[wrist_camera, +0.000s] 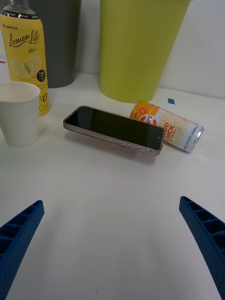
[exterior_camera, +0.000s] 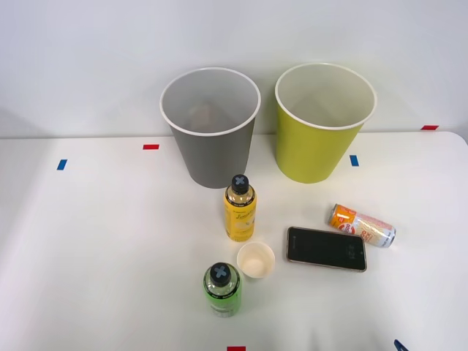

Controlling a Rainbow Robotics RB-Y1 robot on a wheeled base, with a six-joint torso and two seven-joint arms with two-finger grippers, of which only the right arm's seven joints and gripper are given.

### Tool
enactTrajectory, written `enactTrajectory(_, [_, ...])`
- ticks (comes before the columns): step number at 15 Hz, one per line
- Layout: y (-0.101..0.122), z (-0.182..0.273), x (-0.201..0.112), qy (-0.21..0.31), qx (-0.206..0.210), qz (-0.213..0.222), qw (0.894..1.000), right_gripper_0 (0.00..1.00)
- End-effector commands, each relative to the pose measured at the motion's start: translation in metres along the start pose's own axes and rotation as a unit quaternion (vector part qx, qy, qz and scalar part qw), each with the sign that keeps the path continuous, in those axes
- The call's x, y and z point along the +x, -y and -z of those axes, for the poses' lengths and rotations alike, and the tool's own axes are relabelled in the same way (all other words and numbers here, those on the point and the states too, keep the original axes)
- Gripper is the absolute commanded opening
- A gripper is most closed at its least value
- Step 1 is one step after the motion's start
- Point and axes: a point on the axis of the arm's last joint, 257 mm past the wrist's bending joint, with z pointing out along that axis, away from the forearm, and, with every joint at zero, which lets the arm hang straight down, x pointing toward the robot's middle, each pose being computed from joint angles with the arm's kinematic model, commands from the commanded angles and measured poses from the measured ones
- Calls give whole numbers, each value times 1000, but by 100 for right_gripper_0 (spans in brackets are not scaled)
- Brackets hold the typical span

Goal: Put cans in the gray bin, plastic bottles in the light green bin

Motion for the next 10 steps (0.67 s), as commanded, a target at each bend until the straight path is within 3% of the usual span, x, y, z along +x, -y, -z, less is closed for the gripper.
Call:
enactTrajectory(1, [0, 0, 0, 0, 0, 0, 1000, 100])
enactTrajectory(10, [0, 0, 0, 0, 0, 0, 1000, 100])
